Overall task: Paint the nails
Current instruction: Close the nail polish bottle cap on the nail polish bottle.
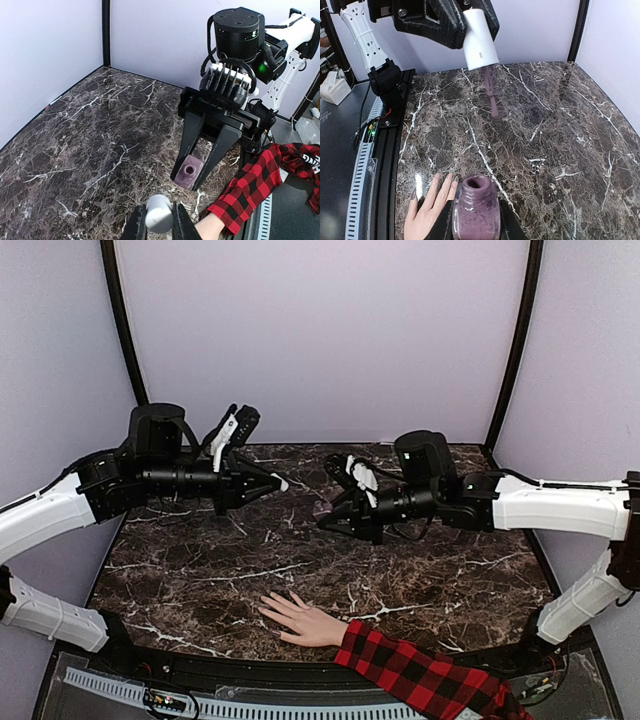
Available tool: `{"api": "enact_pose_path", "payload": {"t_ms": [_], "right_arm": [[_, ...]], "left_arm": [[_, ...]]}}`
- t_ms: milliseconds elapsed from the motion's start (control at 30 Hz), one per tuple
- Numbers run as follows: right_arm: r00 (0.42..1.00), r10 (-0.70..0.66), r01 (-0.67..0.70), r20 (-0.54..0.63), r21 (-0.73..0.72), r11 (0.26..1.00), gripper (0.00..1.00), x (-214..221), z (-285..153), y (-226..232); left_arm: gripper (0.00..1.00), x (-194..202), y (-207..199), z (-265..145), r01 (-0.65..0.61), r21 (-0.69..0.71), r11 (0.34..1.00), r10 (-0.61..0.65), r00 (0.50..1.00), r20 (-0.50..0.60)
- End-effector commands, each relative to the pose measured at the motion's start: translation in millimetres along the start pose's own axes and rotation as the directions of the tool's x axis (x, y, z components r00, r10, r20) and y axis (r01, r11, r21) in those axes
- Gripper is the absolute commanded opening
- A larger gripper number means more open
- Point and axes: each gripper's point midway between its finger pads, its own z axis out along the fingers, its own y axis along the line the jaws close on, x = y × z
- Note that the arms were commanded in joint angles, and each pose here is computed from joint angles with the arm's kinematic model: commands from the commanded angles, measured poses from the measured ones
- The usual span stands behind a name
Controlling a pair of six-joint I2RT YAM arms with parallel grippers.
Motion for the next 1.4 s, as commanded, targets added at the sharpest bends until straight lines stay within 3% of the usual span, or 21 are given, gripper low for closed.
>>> {"api": "enact_pose_path", "payload": {"t_ms": [0,467,1367], "right_arm": [[1.0,-0.018,0.017,0.014,0.023,1.0,0.0,-5.0,-12.0,-0.7],[0.999,-0.043,0.044,-0.017,0.017,0.999,0.0,5.9,-14.2,3.6],[0.996,-0.087,0.087,0.0,0.008,0.996,0.0,-8.4,-22.5,12.0]], "left_arm": [[0.0,-19.8,-16.6,-0.4,-0.069,0.111,0.991,0.065,0.997,0.043],[0.0,-29.1,-38.1,13.3,-0.075,0.28,0.957,0.039,0.99,0.132],[0.0,-15.6,-39.1,21.2,-0.064,0.307,0.95,0.034,0.994,0.103]]}}
